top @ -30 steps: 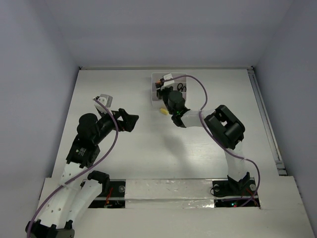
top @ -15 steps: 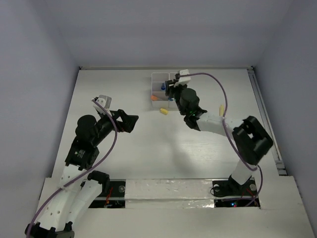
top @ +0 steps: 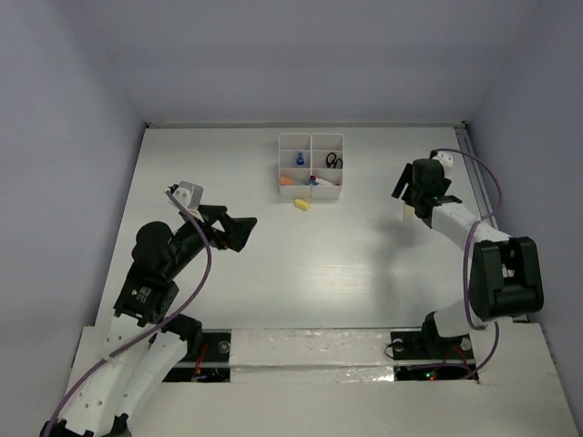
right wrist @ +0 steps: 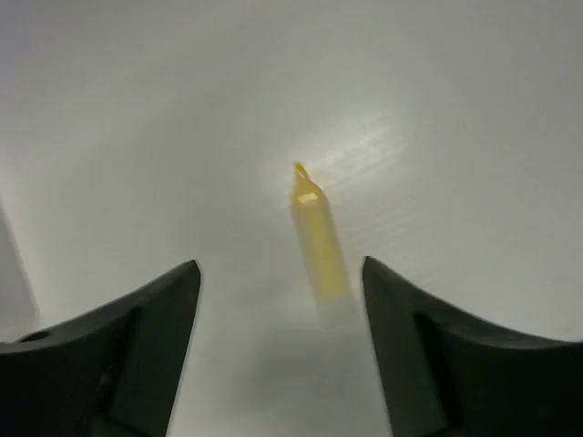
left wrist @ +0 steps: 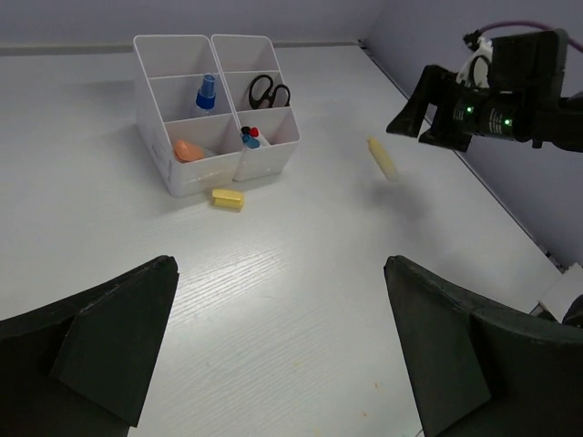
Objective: Sort the stationery into containers
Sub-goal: Pick up the pen from the center of the board.
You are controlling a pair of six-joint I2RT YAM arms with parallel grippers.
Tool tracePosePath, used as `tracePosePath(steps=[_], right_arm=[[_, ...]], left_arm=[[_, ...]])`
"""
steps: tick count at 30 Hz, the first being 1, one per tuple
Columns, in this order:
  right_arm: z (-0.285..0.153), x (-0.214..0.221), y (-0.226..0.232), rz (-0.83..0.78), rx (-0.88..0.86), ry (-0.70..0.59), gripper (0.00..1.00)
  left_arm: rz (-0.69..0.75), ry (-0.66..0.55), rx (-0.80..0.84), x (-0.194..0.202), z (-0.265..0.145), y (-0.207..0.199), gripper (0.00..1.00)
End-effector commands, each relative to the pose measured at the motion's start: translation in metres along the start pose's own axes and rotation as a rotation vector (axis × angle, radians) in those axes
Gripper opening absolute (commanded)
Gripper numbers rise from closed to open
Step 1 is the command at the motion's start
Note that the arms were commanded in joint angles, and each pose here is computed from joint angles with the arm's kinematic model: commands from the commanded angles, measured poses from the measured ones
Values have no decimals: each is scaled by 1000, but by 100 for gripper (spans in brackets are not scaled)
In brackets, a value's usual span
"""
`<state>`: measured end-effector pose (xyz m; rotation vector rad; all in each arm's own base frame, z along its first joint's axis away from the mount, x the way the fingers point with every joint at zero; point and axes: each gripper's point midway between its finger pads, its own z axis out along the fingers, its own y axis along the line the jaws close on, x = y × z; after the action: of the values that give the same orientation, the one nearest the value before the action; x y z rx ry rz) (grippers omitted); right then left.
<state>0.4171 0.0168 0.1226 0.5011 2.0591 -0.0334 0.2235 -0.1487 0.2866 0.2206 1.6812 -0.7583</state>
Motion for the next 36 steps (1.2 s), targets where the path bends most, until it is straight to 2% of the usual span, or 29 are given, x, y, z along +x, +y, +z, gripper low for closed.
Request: tracePosePath(steps=[1,5,9,10,15,19,21,25,27,28,30,31,33,35,36], right_arm=[[-1,30,-16,-33,17,183,84],[16,32,-31,-60,53,253,84],[38,46,-32,-112,37,366,74],[44,38,-29,-133,35,361,71],[68,55,-44,-203,124,439,67],[71,63,-38,-185,97,463,52],[69,69,-36,-177,75,475,49],[67,76,-38,-172,70,477,16],[65,71,-22,-134,-10,448,8],[59,74,-20,-118,-34,445,8],[36,48,20,-120,-151,327,7],[24,48,29,-130,-175,310,7],[-16,31,74,-156,-293,221,7],[-48,31,106,-159,-392,190,7],[-81,26,139,-162,-509,147,7]], left_arm=[[29,-56,31,-16,-4,-9,96],[30,-59,42,-16,-5,-12,96],[32,-59,53,-16,-6,-15,96],[31,-57,51,-15,-6,-15,96],[32,-51,60,-14,-5,-17,96],[31,-45,58,-13,-4,-16,96],[31,-40,66,-12,-3,-18,96],[26,-31,69,-9,-1,-18,96],[23,-28,78,-8,0,-19,96],[17,-18,82,-6,1,-19,95],[13,-5,104,-3,4,-23,95],[7,13,107,1,7,-22,95],[-3,36,125,6,10,-24,94],[-20,59,126,11,15,-20,93],[-28,63,134,12,16,-22,91]])
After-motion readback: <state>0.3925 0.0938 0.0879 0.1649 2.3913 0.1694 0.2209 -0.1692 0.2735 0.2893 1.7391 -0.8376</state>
